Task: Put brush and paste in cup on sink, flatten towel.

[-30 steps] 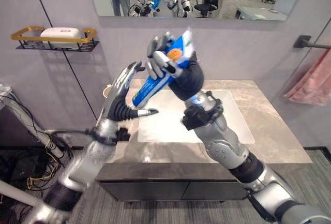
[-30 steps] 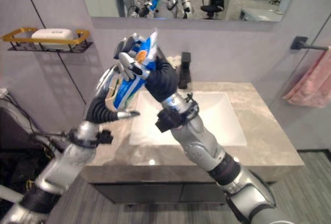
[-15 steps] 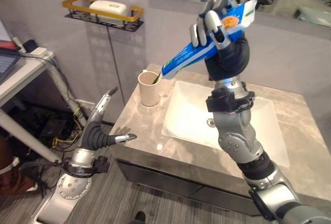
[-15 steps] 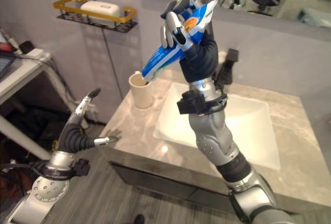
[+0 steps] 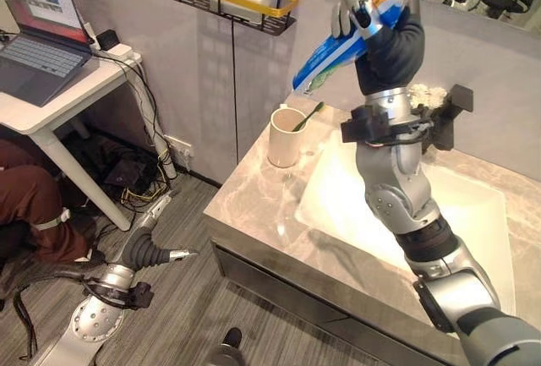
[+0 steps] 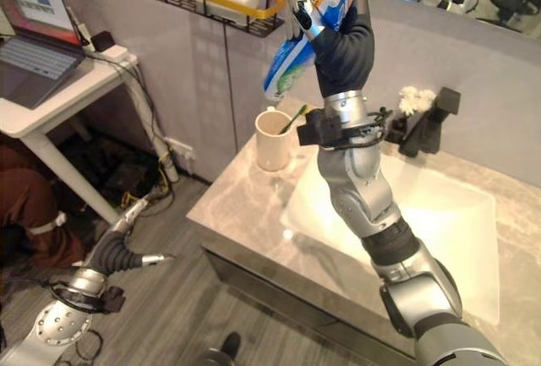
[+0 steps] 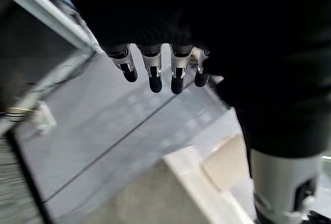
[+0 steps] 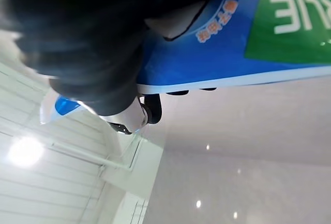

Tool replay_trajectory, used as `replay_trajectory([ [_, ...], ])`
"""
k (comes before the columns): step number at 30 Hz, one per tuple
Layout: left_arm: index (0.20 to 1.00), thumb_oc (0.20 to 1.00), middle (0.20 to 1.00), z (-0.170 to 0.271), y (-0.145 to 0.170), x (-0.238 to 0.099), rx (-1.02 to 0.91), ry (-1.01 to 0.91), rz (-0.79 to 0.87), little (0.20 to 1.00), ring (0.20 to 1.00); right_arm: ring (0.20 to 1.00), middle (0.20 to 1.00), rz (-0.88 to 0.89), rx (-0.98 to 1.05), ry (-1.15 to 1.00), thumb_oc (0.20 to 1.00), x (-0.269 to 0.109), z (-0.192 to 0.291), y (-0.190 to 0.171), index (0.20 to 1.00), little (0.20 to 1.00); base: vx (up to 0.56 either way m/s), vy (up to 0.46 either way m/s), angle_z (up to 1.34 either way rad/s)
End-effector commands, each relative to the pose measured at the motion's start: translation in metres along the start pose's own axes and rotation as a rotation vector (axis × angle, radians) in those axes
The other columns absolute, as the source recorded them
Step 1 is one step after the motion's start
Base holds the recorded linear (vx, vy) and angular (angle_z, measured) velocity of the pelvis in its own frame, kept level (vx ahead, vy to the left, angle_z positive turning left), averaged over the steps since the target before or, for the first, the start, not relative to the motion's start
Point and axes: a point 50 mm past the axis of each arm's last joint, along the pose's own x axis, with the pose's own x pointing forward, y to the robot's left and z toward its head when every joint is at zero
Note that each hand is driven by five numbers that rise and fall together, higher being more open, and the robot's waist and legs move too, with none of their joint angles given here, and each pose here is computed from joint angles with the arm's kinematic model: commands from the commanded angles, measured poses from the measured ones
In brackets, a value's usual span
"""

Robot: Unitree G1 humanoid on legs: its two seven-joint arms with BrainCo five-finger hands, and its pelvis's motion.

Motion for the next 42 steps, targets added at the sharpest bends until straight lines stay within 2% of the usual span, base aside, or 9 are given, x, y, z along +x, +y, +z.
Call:
replay_trajectory([
  [1, 1.0, 1.0, 1.0, -0.014, -0.002, -0.012, -0.087, 0.09, -0.069, 1.0, 1.0, 0.2, 0.2, 0.044, -0.094, -0.12, 0.2, 0.022, 0.024, 0.003, 0.2, 0.2, 0.0, 0.0, 0.0],
  [2, 1.0, 1.0, 1.0, -0.024, -0.007, -0.02, -0.183, 0.16, -0.061, 1.0, 1.0, 0.2, 0.2, 0.019, -0.142, -0.09, 0.2, 0.021, 0.018, -0.003, 0.2, 0.2, 0.0, 0.0, 0.0],
  [9, 1.0, 1.0, 1.0, -0.034, -0.014, -0.03, -0.284, 0.234, -0.084, 1.0, 1.0, 0.2, 0.2, -0.064, -0.142, -0.001, 0.2, 0.016, 0.003, -0.025, 0.2, 0.2, 0.0, 0.0, 0.0],
  [19, 1.0, 1.0, 1.0, -0.031, -0.014, -0.026, -0.28, 0.217, -0.11, 1.0, 1.0, 0.2, 0.2, -0.11, -0.167, 0.019, 0.2, 0.026, -0.002, -0.032, 0.2, 0.2, 0.0, 0.0, 0.0],
  [28, 1.0, 1.0, 1.0, -0.031, -0.012, -0.025, -0.301, 0.219, -0.09, 1.0, 1.0, 0.2, 0.2, -0.118, -0.211, -0.044, 0.2, 0.04, 0.014, -0.034, 0.2, 0.2, 0.0, 0.0, 0.0],
  [42, 1.0, 1.0, 1.0, -0.03, -0.011, -0.023, -0.323, 0.215, -0.075, 1.0, 1.0, 0.2, 0.2, -0.094, -0.232, -0.028, 0.2, 0.041, 0.013, -0.034, 0.2, 0.2, 0.0, 0.0, 0.05],
])
